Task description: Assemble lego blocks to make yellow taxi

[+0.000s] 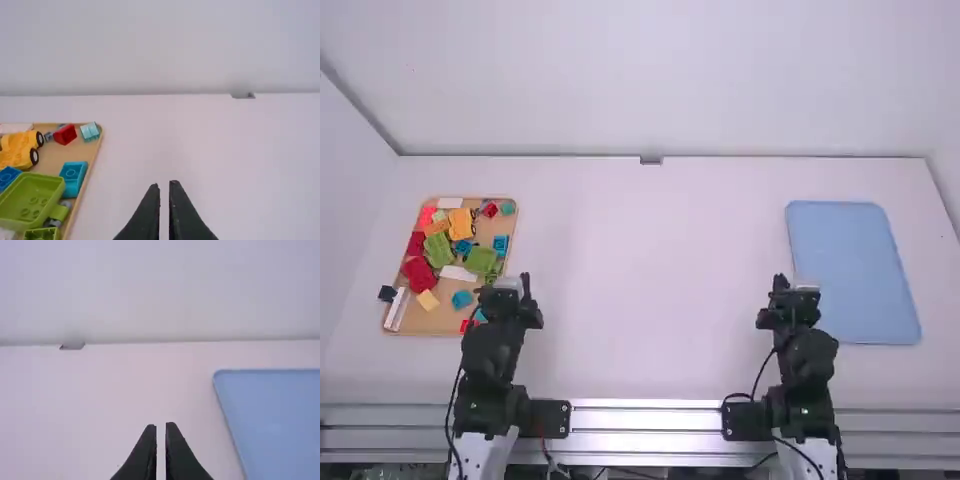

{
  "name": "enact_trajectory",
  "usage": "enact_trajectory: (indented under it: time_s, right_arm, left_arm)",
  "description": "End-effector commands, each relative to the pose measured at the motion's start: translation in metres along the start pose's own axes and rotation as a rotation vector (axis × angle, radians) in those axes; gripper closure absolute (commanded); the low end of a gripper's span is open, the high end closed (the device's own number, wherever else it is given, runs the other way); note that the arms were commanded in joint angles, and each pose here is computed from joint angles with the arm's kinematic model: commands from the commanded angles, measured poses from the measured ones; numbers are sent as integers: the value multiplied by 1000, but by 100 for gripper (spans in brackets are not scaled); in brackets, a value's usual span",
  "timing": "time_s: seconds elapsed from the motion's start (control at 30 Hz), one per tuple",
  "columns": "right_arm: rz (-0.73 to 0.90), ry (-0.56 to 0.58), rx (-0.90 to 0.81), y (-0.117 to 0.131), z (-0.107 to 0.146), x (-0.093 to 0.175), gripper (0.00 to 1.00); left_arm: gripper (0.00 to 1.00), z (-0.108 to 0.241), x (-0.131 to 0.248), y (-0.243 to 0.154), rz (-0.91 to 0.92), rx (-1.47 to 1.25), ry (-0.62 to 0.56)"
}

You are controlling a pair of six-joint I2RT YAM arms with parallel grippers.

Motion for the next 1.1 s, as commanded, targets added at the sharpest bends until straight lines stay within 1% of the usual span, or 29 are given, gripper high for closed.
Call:
enact_trajectory:
  time_s: [0.0,0.13,0.33,0.53,0.83,1.07]
  right_arm:
    - [-5,-33,14,3,-24,4,91]
    - [-12,-21,25,5,-33,3,86]
    - [-38,0,51,13,-51,-1,76]
    - [-88,7,83,27,-74,-9,65]
    - [-154,35,134,48,-106,-31,46]
    - [-158,35,161,51,-130,-51,34]
  left_arm:
    - [91,-21,3,3,-13,-12,-30]
    - [86,-30,3,7,-26,-18,-20]
    - [76,-48,-1,14,-60,-30,-7]
    - [65,-69,-9,24,-109,-44,5]
    - [46,-106,-27,36,-167,-67,7]
    - [33,-126,-43,55,-245,-76,23]
Point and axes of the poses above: each hand's point on the last joint's axis, 136 mm out from that joint toward the fingers, its own x axis back along the fingers, its own y axis along the line the jaws close on, z = x × y, the point moved 1 cm from there along x, back along the fingers, and after that the axes turned 6 degrees about -x, right-handed, at the moved point
